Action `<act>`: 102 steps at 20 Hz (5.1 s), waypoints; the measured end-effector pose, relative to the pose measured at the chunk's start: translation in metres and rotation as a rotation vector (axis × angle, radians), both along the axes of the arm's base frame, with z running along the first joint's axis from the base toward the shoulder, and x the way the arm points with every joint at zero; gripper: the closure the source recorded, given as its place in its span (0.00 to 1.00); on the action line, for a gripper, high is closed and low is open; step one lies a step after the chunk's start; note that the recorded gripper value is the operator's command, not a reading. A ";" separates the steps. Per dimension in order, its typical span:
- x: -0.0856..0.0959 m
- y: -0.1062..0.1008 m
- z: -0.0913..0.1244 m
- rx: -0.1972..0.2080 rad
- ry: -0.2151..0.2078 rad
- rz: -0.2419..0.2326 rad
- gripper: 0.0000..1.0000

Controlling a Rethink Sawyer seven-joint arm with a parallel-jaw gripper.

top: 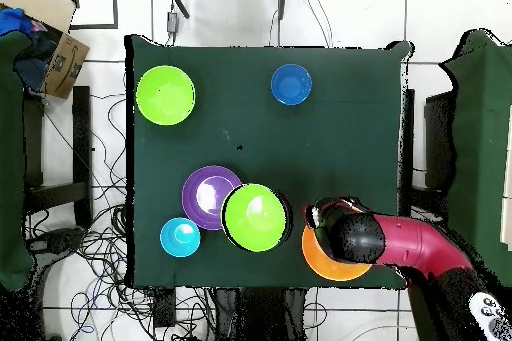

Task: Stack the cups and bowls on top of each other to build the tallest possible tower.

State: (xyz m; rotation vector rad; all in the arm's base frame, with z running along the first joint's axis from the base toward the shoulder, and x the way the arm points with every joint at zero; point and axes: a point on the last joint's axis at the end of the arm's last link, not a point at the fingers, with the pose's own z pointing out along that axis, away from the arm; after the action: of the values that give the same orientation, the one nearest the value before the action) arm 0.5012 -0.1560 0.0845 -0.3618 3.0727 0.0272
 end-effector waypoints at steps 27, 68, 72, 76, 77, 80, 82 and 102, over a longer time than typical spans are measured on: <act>0.016 0.013 -0.031 0.003 0.001 0.074 0.00; -0.019 -0.063 -0.042 0.029 0.012 0.018 0.00; -0.016 -0.060 -0.044 0.037 0.002 0.036 0.00; -0.010 -0.057 -0.033 0.037 -0.029 0.065 0.00; -0.009 -0.057 -0.031 0.035 -0.032 0.068 0.00; -0.005 -0.058 -0.007 0.012 -0.053 0.094 0.00; -0.004 -0.060 0.003 0.000 -0.055 0.104 0.00; -0.003 -0.093 0.031 0.006 -0.063 0.241 0.00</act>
State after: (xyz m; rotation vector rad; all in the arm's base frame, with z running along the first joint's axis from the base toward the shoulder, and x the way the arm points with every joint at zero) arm 0.4979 -0.2488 0.1158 -0.7161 2.9472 0.0325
